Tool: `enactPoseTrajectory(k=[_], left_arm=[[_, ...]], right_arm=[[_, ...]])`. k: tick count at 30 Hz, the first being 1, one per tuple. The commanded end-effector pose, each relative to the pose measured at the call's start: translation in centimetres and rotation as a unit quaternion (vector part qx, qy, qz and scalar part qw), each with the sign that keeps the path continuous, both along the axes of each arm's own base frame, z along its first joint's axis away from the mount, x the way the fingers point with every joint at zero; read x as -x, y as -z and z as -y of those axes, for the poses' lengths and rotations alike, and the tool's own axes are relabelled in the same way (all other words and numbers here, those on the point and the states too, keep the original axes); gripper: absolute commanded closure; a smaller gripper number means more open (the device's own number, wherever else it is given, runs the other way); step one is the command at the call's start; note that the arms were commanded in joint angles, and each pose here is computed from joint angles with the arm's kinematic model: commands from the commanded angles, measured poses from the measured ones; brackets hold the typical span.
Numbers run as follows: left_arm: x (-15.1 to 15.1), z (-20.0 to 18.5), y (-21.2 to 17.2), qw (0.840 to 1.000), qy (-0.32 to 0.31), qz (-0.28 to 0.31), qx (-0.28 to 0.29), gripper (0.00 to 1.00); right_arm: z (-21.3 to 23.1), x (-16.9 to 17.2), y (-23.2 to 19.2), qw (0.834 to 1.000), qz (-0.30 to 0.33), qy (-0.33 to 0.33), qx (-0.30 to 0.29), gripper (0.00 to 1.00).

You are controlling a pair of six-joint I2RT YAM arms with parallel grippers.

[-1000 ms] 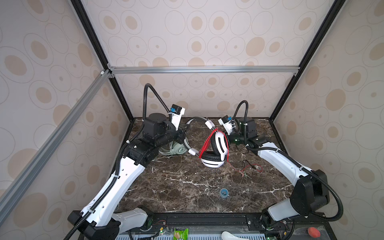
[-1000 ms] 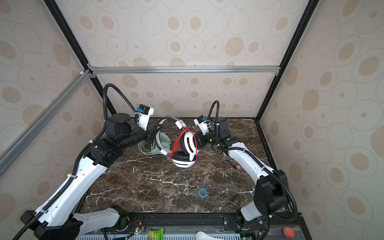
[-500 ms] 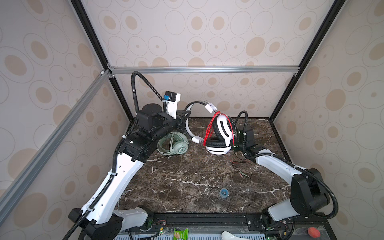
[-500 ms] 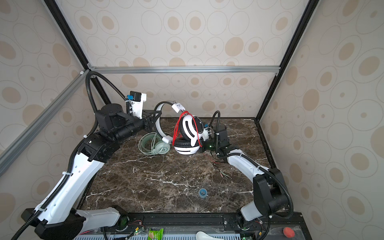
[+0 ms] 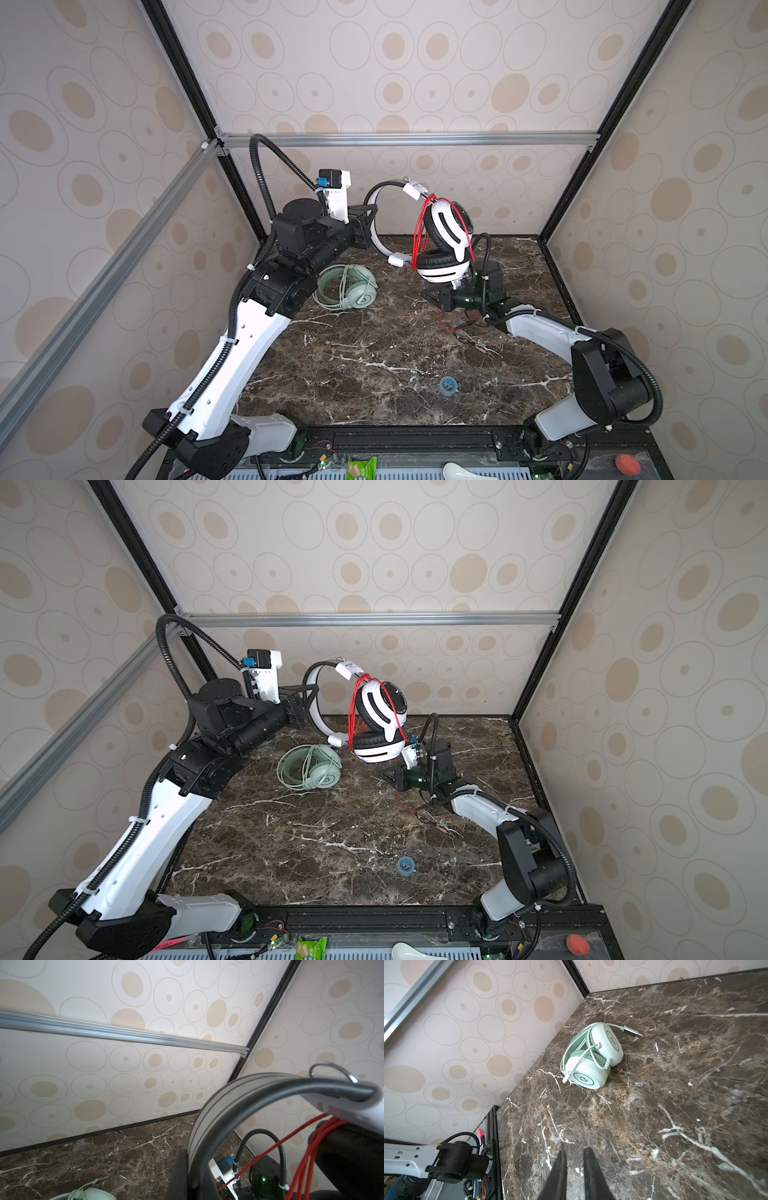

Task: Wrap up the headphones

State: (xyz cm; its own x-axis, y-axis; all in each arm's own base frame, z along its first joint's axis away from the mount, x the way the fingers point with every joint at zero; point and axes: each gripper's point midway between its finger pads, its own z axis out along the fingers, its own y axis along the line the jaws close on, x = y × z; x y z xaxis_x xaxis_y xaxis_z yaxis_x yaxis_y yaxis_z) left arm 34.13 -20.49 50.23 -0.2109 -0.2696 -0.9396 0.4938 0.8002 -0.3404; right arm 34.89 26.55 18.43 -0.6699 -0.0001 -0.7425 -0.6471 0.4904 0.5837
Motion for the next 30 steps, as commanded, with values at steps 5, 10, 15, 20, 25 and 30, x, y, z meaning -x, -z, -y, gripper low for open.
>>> enactPoseTrajectory(k=[5,10,15,20,25,30], left_arm=[[0.2,-2.2,-7.7,0.990,-0.041,0.068,0.117,1.00],[-0.4,-2.4,-7.8,0.988,-0.049,0.066,0.131,1.00],[-1.5,-3.9,-7.9,0.978,-0.095,0.054,0.176,1.00],[-3.8,-5.7,-6.8,0.964,-0.156,0.026,0.214,1.00],[-6.0,-6.3,-5.1,0.955,-0.196,0.011,0.223,1.00],[-7.9,-7.5,-3.5,0.949,-0.233,0.005,0.215,1.00]], right_arm=[[0.3,-0.3,1.1,1.000,-0.015,0.015,-0.007,0.84],[0.4,-0.4,1.6,1.000,-0.018,0.020,-0.004,0.94],[0.6,0.2,2.0,0.999,-0.017,0.025,0.027,1.00],[-0.1,1.8,2.5,0.996,-0.010,0.004,0.085,1.00],[-0.7,4.0,2.3,0.992,0.014,-0.008,0.129,1.00],[-1.2,6.2,2.2,0.987,0.025,-0.027,0.154,1.00]])
